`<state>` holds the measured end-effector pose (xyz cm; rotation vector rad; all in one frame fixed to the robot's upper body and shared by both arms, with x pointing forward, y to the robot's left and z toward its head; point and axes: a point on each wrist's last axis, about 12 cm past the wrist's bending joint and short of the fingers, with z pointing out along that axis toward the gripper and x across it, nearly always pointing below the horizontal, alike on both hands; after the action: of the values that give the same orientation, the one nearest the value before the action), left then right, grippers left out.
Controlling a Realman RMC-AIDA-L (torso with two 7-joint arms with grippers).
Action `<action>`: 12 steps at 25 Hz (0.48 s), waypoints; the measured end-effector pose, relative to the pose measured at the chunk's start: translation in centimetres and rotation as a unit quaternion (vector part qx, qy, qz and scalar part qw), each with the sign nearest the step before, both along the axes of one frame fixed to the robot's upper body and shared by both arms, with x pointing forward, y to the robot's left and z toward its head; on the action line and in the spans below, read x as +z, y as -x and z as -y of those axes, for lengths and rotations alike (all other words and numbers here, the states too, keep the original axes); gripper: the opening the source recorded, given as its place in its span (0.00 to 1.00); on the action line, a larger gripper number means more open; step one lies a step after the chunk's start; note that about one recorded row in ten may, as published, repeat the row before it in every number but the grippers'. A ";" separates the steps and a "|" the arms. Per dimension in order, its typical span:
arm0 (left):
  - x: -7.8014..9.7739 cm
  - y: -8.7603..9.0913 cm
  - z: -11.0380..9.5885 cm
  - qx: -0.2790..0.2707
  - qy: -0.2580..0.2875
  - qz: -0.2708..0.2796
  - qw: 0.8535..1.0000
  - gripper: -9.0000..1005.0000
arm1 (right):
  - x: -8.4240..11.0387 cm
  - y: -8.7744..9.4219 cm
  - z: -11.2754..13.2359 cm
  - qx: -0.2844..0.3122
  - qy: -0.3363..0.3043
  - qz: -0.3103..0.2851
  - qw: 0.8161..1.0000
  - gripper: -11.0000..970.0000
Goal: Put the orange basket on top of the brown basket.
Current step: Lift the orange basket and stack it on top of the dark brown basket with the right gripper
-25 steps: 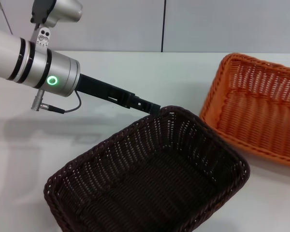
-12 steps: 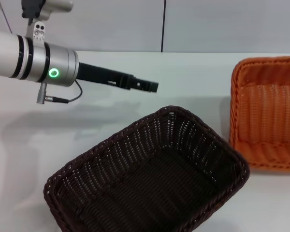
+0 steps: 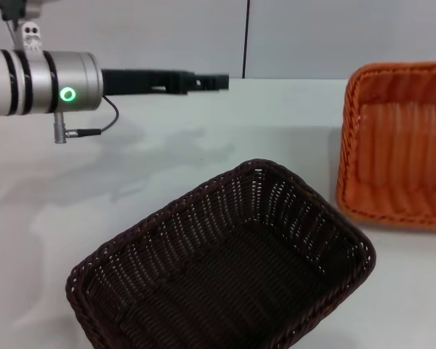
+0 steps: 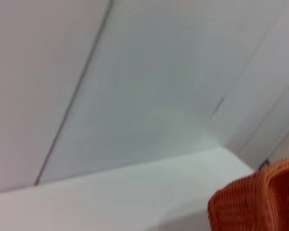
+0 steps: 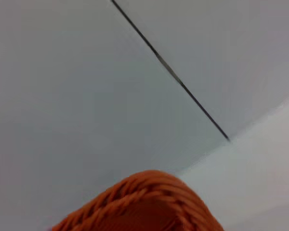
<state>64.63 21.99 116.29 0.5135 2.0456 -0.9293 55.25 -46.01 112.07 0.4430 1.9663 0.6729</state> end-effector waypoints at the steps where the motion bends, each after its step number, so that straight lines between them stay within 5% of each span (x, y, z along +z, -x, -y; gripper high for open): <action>1: 0.1 0.0 -0.3 0.009 0.014 0.007 1.000 0.86 | 0.0 0.0 0.0 0.000 0.000 0.000 1.000 0.21; 12: 0.4 1.1 -2.7 0.043 0.101 0.117 0.987 0.86 | 2.3 -1.2 -0.7 -0.011 -0.021 0.117 0.993 0.21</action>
<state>63.50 24.71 116.73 0.4015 1.7273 -0.9644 56.50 -45.34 114.40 0.3918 1.7258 0.7199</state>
